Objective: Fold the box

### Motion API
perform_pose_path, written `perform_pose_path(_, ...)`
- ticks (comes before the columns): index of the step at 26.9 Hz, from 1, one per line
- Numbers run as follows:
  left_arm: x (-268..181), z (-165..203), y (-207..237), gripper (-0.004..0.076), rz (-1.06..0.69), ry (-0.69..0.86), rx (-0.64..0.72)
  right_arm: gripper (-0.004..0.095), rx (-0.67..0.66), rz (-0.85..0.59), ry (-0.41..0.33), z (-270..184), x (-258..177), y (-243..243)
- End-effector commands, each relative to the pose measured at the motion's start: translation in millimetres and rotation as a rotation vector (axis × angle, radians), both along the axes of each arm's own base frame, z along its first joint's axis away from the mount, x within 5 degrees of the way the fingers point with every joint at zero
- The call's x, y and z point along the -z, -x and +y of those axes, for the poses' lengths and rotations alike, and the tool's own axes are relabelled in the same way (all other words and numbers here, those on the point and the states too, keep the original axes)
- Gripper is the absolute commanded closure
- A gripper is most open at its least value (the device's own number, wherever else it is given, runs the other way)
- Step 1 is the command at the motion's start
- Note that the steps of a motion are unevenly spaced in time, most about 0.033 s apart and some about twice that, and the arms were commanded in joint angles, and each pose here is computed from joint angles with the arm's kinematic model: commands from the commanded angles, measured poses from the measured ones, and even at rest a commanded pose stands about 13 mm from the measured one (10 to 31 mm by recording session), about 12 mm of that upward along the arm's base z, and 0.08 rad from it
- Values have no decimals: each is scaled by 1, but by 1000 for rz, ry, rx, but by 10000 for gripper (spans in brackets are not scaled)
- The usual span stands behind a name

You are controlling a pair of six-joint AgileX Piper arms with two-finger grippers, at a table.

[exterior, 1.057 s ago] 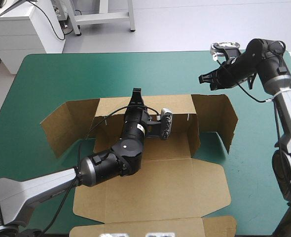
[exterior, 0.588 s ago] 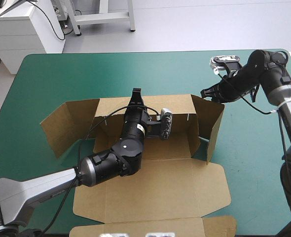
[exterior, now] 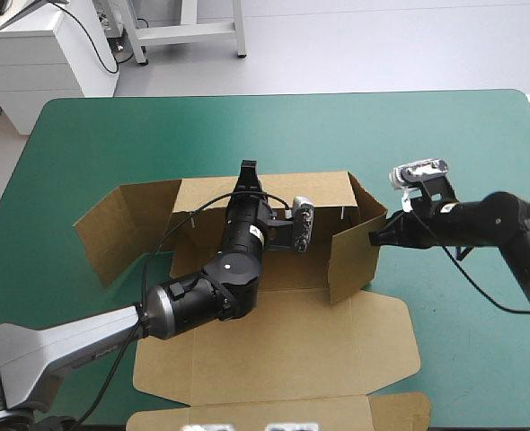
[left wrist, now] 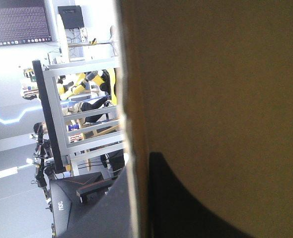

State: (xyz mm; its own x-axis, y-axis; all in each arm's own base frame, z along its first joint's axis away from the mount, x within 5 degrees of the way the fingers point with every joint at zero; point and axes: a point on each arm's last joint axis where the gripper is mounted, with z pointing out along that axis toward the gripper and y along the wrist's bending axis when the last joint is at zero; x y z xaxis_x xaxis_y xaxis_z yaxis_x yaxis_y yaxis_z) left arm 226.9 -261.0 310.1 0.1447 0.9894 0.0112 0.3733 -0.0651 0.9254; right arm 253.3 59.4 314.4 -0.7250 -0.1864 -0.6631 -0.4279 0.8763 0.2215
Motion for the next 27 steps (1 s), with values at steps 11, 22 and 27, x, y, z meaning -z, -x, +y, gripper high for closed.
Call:
perform_pose_path(11,-21,4,3,731,-63,28,8,370,-175,-176,112,-3,7,26)
perform_pose_path(22,-21,4,3,731,-64,27,5,202,-159,-88,172,-8,13,23)
perform_pose_path(27,-21,4,3,731,-64,27,5,256,-144,-168,237,-12,-1,12)
